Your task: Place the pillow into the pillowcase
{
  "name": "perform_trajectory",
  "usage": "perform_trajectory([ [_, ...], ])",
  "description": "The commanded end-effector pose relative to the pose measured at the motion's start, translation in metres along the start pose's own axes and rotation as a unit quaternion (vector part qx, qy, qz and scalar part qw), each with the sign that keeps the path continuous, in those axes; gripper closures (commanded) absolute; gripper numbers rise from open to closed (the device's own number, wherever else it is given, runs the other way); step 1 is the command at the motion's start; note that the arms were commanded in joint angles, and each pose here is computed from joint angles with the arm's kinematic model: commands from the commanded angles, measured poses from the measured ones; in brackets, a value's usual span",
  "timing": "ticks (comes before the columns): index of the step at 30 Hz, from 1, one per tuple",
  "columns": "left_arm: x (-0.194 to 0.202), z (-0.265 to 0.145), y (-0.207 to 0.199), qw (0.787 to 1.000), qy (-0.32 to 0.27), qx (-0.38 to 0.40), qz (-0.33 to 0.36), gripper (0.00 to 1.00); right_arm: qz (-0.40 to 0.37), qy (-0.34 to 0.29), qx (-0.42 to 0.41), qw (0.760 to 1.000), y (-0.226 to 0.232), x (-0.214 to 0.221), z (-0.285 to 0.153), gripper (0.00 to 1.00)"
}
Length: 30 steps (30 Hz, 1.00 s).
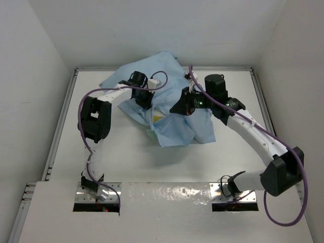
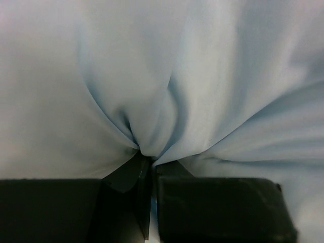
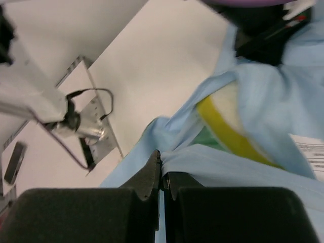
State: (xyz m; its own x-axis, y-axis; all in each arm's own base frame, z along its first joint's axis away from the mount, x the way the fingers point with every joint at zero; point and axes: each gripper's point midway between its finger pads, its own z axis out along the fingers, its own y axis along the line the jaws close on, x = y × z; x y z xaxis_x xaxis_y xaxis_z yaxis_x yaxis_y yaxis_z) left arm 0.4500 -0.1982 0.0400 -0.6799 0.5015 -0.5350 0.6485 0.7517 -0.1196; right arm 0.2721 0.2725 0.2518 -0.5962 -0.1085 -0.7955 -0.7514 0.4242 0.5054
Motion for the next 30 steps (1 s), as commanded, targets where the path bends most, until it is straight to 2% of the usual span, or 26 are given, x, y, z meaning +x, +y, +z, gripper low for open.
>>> perform_trajectory([
  [1, 0.016, 0.006, 0.009, 1.000, 0.011, -0.022, 0.019, 1.00, 0.004, -0.061, 0.063, 0.996, -0.028, -0.042, 0.011, 1.00],
  [2, 0.021, 0.002, 0.004, 1.000, 0.016, -0.012, 0.011, 1.00, 0.021, -0.088, 0.143, 0.986, -0.063, -0.053, 0.011, 1.00],
  [3, 0.016, -0.005, -0.002, 1.000, 0.010, 0.001, 0.008, 0.98, 0.037, -0.103, 0.187, 0.976, -0.083, -0.063, 0.010, 1.00],
  [4, 0.015, -0.010, -0.005, 1.000, 0.010, 0.007, 0.004, 0.89, 0.070, -0.078, 0.230, 0.968, -0.115, -0.046, 0.020, 0.97],
  [5, 0.009, -0.020, -0.007, 1.000, 0.012, 0.015, -0.001, 0.76, 0.082, -0.063, 0.266, 0.958, -0.138, -0.040, 0.016, 0.82],
  [6, 0.001, -0.030, -0.010, 1.000, 0.005, 0.025, -0.002, 0.47, 0.082, -0.064, 0.305, 0.947, -0.153, -0.051, 0.009, 0.40],
  [7, -0.012, -0.047, -0.004, 1.000, -0.006, 0.022, -0.010, 0.33, 0.105, 0.007, 0.330, 0.938, -0.169, -0.019, 0.006, 0.30],
  [8, -0.025, -0.063, 0.000, 0.999, -0.024, 0.021, -0.015, 0.02, 0.091, 0.014, 0.339, 0.936, -0.165, -0.031, -0.001, 0.20],
  [9, -0.035, -0.076, 0.008, 0.999, -0.039, 0.017, -0.025, 0.00, 0.072, 0.041, 0.344, 0.935, -0.163, -0.022, -0.007, 0.01],
  [12, -0.069, -0.134, 0.054, 0.990, -0.119, -0.001, -0.082, 0.00, -0.004, 0.052, 0.366, 0.929, -0.140, -0.022, -0.026, 0.01],
  [13, -0.077, -0.161, 0.081, 0.982, -0.154, -0.013, -0.111, 0.00, -0.027, 0.057, 0.362, 0.930, -0.119, -0.022, -0.032, 0.01],
  [15, -0.078, -0.181, 0.111, 0.973, -0.182, -0.029, -0.139, 0.00, -0.060, 0.063, 0.377, 0.922, -0.106, -0.023, -0.041, 0.01],
  [16, -0.071, -0.197, 0.145, 0.964, -0.202, -0.056, -0.164, 0.00, -0.073, 0.075, 0.365, 0.925, -0.091, -0.016, -0.038, 0.02],
  [17, -0.060, -0.193, 0.165, 0.961, -0.197, -0.073, -0.179, 0.11, -0.078, 0.088, 0.356, 0.927, -0.085, -0.003, -0.035, 0.16],
  [18, -0.053, -0.189, 0.179, 0.959, -0.193, -0.087, -0.188, 0.34, -0.085, 0.090, 0.339, 0.932, -0.072, 0.002, -0.035, 0.39],
  [19, -0.037, -0.179, 0.207, 0.956, -0.178, -0.113, -0.206, 0.71, -0.085, 0.115, 0.328, 0.934, -0.064, 0.029, -0.027, 0.88],
  [20, -0.030, -0.172, 0.219, 0.955, -0.169, -0.125, -0.211, 0.78, -0.075, 0.109, 0.331, 0.934, -0.059, 0.037, -0.026, 0.96],
  [21, -0.021, -0.159, 0.239, 0.953, -0.152, -0.148, -0.216, 0.77, -0.083, 0.130, 0.316, 0.936, -0.054, 0.067, -0.015, 0.84],
  [22, -0.017, -0.152, 0.248, 0.952, -0.145, -0.159, -0.217, 0.67, -0.081, 0.137, 0.307, 0.938, -0.049, 0.080, -0.009, 0.64],
  [23, -0.014, -0.145, 0.257, 0.950, -0.140, -0.170, -0.219, 0.53, -0.082, 0.147, 0.300, 0.939, -0.046, 0.092, -0.003, 0.49],
  [24, -0.018, -0.144, 0.268, 0.947, -0.147, -0.185, -0.217, 0.40, -0.097, 0.163, 0.283, 0.940, -0.034, 0.107, 0.007, 0.41],
  [25, -0.006, -0.129, 0.280, 0.945, -0.131, -0.200, -0.225, 0.22, -0.103, 0.184, 0.286, 0.935, -0.034, 0.125, 0.010, 0.25],
  [26, -0.005, -0.124, 0.287, 0.943, -0.130, -0.209, -0.226, 0.17, -0.115, 0.196, 0.292, 0.929, -0.032, 0.135, 0.013, 0.17],
  [28, 0.001, -0.113, 0.306, 0.935, -0.136, -0.234, -0.231, 0.08, -0.149, 0.239, 0.294, 0.913, -0.027, 0.169, 0.022, 0.07],
  [29, 0.003, -0.110, 0.313, 0.932, -0.140, -0.238, -0.233, 0.07, -0.156, 0.247, 0.288, 0.912, -0.024, 0.177, 0.026, 0.01],
  [30, 0.001, -0.107, 0.320, 0.930, -0.152, -0.242, -0.232, 0.03, -0.172, 0.268, 0.273, 0.908, -0.016, 0.196, 0.034, 0.01],
])
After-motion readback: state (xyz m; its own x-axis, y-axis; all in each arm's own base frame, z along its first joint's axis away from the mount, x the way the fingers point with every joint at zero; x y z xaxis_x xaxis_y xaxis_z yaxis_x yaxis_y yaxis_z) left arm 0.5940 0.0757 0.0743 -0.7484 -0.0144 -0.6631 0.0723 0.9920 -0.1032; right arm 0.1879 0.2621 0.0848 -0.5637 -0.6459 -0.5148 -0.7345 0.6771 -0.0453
